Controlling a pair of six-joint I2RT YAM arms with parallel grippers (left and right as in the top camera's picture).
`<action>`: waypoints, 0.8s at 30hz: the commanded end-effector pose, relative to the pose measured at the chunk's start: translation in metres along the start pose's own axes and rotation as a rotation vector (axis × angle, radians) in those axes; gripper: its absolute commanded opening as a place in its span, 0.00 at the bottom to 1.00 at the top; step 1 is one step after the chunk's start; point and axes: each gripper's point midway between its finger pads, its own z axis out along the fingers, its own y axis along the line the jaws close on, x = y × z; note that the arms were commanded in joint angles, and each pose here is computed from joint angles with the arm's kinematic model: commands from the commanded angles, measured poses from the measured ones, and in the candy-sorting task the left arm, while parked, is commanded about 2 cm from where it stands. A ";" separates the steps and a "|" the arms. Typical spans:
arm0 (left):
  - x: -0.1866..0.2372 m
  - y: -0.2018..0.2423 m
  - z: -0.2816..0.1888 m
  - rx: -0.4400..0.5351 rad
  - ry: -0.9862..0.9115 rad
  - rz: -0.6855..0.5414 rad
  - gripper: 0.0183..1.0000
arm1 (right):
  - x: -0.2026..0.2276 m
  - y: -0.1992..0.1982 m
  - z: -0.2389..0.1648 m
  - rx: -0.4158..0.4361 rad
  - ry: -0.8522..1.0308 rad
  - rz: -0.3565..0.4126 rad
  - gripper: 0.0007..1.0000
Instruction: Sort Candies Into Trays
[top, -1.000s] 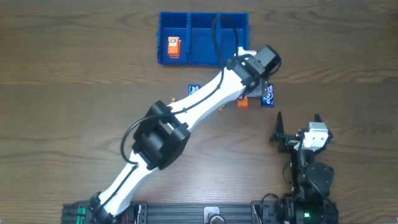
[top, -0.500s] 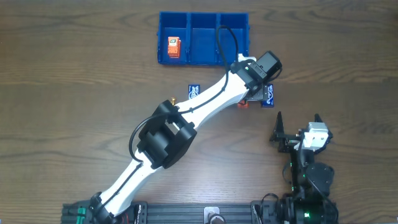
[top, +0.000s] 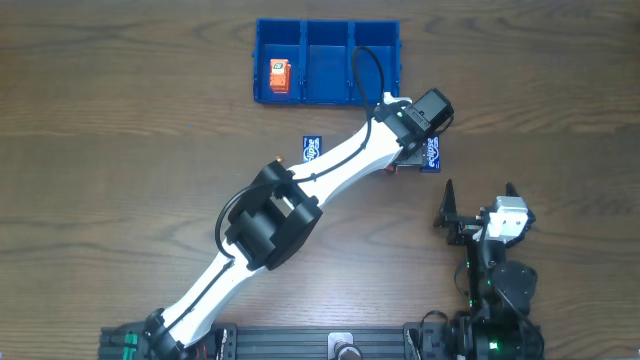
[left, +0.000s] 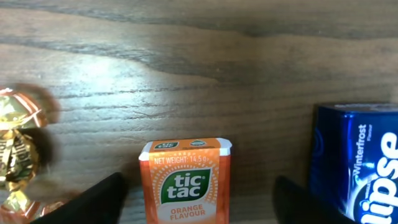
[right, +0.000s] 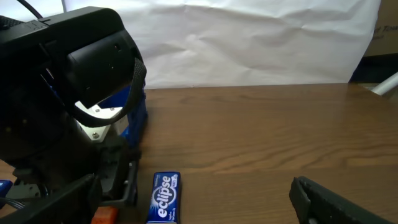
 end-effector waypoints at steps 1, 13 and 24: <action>0.002 0.010 0.015 -0.049 0.003 -0.008 0.61 | 0.000 -0.001 -0.001 0.003 0.002 0.014 1.00; 0.008 0.017 0.023 -0.085 0.012 -0.009 0.46 | 0.000 -0.001 -0.001 0.003 0.002 0.014 1.00; 0.007 0.014 0.021 -0.092 -0.008 0.001 0.31 | 0.000 -0.001 -0.001 0.003 0.002 0.014 1.00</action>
